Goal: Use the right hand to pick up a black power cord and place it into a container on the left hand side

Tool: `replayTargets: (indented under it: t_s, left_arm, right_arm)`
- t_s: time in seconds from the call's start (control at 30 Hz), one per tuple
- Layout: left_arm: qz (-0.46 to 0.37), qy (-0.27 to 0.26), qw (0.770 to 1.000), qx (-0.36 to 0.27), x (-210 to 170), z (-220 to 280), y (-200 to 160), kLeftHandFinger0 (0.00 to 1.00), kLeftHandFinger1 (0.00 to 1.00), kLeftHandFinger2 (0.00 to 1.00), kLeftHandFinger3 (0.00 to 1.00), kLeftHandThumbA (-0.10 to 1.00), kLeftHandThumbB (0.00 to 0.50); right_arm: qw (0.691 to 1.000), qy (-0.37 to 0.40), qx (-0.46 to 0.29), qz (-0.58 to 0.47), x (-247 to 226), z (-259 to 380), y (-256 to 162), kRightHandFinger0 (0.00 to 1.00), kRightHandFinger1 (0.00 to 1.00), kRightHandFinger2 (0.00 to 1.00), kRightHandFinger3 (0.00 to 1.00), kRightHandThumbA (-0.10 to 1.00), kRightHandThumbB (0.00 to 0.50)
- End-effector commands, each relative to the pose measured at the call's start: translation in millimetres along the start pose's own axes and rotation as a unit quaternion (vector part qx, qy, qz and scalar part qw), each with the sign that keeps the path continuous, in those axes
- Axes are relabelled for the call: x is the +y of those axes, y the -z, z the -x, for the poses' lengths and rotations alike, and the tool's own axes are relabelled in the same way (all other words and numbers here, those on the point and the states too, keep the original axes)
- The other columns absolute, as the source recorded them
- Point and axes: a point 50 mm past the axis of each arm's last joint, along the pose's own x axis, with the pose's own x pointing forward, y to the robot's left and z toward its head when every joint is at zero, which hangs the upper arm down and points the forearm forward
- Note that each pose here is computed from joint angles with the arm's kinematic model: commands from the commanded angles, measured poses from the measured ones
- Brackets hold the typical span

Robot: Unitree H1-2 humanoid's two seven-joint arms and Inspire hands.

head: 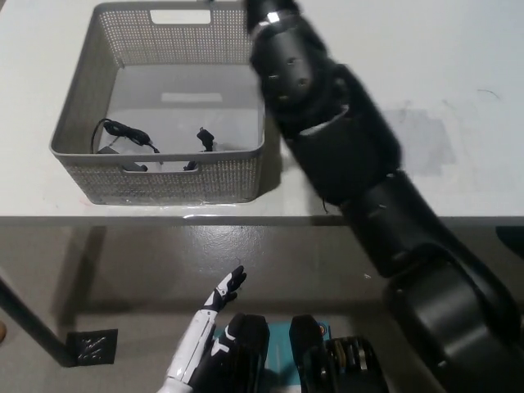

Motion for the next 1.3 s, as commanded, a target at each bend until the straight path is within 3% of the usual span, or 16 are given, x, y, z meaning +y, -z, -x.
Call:
replayTargets:
  t_s: [0.0,0.13,0.23,0.3,0.47,0.6,0.7,0.87,0.97,1.03,1.17,1.27]
  left_arm:
    - [-0.008,-0.006,0.999,-0.033,1,-3,-7,1.00,1.00,1.00,1.00,1.00,0.021]
    - [-0.014,-0.005,1.000,-0.023,8,0,-7,1.00,1.00,1.00,1.00,1.00,0.029]
    - [-0.012,-0.016,1.000,-0.021,13,1,-7,1.00,1.00,1.00,1.00,1.00,0.033]
    - [-0.009,-0.022,1.000,-0.016,16,1,-8,1.00,1.00,1.00,1.00,1.00,0.053]
    - [-0.010,-0.041,0.999,-0.018,24,-7,-8,1.00,1.00,1.00,1.00,1.00,0.093]
    - [-0.005,-0.054,0.998,-0.029,28,-12,-11,1.00,1.00,1.00,1.00,1.00,0.042]
    - [-0.002,-0.061,0.998,-0.034,32,-17,-10,1.00,1.00,1.00,1.00,1.00,0.059]
    - [0.013,-0.071,0.997,-0.040,33,-25,-11,1.00,1.00,1.00,1.00,1.00,0.079]
    - [0.016,-0.076,0.996,-0.039,35,-26,-11,1.00,1.00,1.00,1.00,1.00,0.087]
    - [0.018,-0.078,0.996,-0.038,36,-28,-12,1.00,1.00,1.00,1.00,1.00,0.098]
    - [0.026,-0.082,0.995,-0.043,37,-33,-13,1.00,1.00,1.00,1.00,1.00,0.084]
    - [0.027,-0.087,0.995,-0.044,39,-35,-13,1.00,1.00,1.00,1.00,1.00,0.075]
  right_arm:
    - [0.994,0.071,-0.062,-0.053,-115,27,-30,1.00,1.00,1.00,1.00,1.00,0.469]
    - [0.989,0.103,-0.078,-0.073,-134,60,-9,1.00,1.00,1.00,1.00,1.00,0.406]
    - [0.985,0.121,-0.083,-0.091,-140,101,6,1.00,1.00,1.00,1.00,1.00,0.449]
    - [0.984,0.123,-0.082,-0.095,-142,125,14,1.00,1.00,1.00,1.00,1.00,0.441]
    - [0.985,0.077,-0.079,-0.135,-137,190,23,1.00,1.00,1.00,1.00,1.00,0.441]
    - [0.988,0.042,-0.065,-0.133,-127,231,30,1.00,1.00,1.00,1.00,1.00,0.462]
    - [0.989,0.009,-0.047,-0.142,-117,256,39,1.00,1.00,1.00,1.00,1.00,0.410]
    - [0.975,-0.059,0.065,-0.204,-72,313,85,1.00,1.00,1.00,1.00,1.00,0.387]
    - [0.954,-0.093,0.122,-0.259,-46,341,113,1.00,1.00,1.00,1.00,1.00,0.330]
    - [0.940,-0.100,0.151,-0.291,-32,354,125,1.00,1.00,1.00,1.00,1.00,0.319]
    - [0.913,-0.073,0.202,-0.346,5,388,150,1.00,1.00,1.00,1.00,1.00,0.251]
    - [0.897,-0.044,0.232,-0.374,22,401,156,1.00,1.00,1.00,1.00,1.00,0.285]
